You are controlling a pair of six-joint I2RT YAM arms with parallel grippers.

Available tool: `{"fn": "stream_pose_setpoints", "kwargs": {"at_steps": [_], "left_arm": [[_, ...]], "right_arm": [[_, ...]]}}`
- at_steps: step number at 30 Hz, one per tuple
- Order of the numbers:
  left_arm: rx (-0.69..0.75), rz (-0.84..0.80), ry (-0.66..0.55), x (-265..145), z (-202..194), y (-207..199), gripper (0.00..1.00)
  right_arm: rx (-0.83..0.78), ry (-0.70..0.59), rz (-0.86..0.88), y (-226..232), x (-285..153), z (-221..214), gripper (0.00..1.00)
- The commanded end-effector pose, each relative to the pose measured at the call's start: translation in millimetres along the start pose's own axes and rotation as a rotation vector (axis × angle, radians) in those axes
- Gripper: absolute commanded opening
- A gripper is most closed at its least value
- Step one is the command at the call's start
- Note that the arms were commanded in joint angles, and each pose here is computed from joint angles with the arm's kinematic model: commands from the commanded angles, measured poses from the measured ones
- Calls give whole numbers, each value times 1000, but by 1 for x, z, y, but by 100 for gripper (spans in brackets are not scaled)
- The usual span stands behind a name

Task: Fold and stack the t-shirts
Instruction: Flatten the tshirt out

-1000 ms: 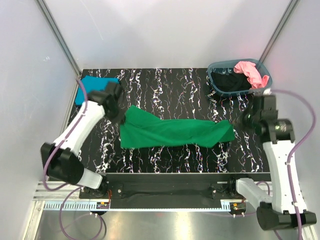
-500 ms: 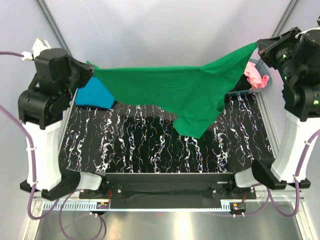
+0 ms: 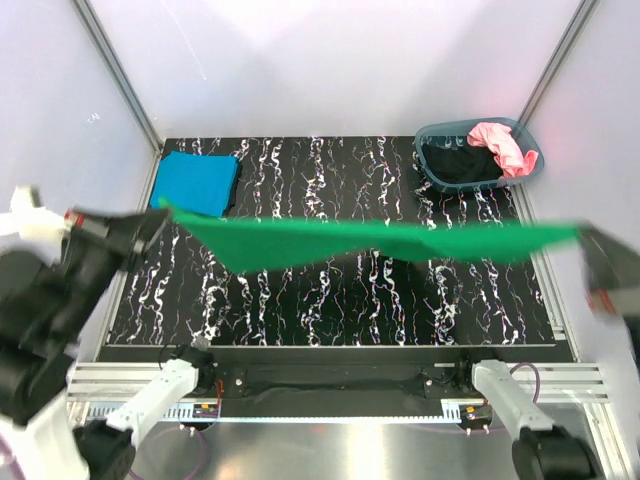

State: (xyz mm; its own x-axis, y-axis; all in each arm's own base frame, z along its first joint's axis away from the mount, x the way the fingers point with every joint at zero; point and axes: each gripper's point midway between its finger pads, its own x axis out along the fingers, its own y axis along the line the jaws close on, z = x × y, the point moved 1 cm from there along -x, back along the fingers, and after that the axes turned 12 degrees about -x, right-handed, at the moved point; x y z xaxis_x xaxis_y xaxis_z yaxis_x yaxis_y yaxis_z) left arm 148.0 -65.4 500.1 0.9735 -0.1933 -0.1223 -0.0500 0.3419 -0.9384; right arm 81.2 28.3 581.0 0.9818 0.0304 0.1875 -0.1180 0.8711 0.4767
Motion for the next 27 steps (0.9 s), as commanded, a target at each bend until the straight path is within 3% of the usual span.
{"fn": "stream_pose_setpoints", "kwargs": {"at_steps": [1, 6, 11, 15, 19, 20, 27], "left_arm": [[-165, -217, 169, -33, -26, -33, 0], [-122, -318, 94, -86, -8, -54, 0], [-88, -292, 100, -90, -4, -70, 0], [-55, -27, 50, -45, -2, -18, 0], [86, 285, -51, 32, 6, 58, 0], [105, 359, -108, 45, 14, 76, 0], [148, 519, -212, 160, 23, 147, 0]], "right_arm": [[130, -225, 35, 7, -84, 41, 0], [242, -319, 1, 2, -117, 58, 0], [268, -223, 33, 13, -76, 48, 0], [249, -134, -22, 2, -22, 24, 0], [142, 108, -135, -34, 72, -54, 0], [141, 96, -112, -33, 90, -58, 0], [67, 310, -38, -64, 221, -169, 0]]}}
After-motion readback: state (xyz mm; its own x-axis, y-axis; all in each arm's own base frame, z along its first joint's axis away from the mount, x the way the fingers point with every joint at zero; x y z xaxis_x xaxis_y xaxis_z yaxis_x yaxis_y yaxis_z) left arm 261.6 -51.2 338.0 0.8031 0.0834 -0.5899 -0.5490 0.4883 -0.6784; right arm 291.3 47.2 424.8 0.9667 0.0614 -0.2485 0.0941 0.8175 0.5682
